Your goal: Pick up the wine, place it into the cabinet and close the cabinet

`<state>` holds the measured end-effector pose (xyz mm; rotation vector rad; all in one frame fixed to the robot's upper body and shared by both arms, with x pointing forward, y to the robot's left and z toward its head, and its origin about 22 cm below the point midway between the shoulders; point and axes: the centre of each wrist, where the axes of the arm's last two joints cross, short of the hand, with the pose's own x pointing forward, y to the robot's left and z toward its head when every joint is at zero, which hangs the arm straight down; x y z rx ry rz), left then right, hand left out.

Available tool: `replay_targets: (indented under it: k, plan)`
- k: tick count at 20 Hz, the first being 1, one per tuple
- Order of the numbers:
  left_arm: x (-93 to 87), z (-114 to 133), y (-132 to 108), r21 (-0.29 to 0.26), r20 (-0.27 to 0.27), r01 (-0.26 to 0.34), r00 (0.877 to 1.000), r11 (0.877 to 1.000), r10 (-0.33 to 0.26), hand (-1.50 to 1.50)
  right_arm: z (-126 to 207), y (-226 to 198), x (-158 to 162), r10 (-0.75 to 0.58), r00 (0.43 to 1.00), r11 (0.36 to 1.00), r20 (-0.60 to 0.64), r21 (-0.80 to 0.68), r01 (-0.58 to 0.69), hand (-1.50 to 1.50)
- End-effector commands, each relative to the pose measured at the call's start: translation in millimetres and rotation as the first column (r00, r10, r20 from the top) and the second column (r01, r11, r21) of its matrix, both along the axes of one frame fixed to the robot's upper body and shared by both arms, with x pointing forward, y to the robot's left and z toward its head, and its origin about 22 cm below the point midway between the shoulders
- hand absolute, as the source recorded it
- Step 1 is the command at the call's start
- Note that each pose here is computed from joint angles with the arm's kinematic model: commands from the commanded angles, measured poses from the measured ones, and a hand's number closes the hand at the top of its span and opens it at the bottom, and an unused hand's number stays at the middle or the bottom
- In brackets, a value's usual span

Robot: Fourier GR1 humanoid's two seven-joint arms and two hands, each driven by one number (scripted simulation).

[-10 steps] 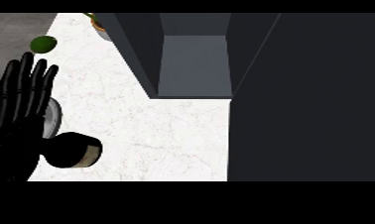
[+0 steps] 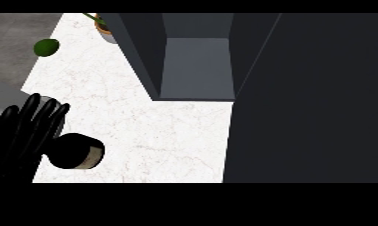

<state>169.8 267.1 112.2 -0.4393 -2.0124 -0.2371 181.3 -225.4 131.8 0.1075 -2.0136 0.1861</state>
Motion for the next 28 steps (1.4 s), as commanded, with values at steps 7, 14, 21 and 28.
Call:
replay_targets:
  k: [7,14,21,28]
  plan:
    - [-57.8,31.0,13.4,-0.092,-0.058,0.147,0.987,0.985,-0.153,-1.50,28.4,8.2,-39.8,0.117,0.992,0.992,-0.045,0.045,-0.115,-1.50]
    - [-77.3,52.9,-5.3,-0.092,-0.082,0.160,0.982,0.983,-0.167,-1.50,45.3,2.5,-45.0,0.100,0.994,0.995,-0.039,0.033,-0.099,-1.50]
    - [-84.1,57.6,-7.1,-0.096,-0.092,0.171,0.979,0.981,-0.180,-1.50,57.0,11.3,-48.7,0.094,0.995,0.995,-0.042,0.040,-0.092,-1.50]
    - [-88.1,64.6,-8.9,-0.118,-0.090,0.095,0.990,0.988,-0.106,-1.50,59.2,3.7,-42.5,0.092,0.995,0.995,-0.042,0.040,-0.090,-1.50]
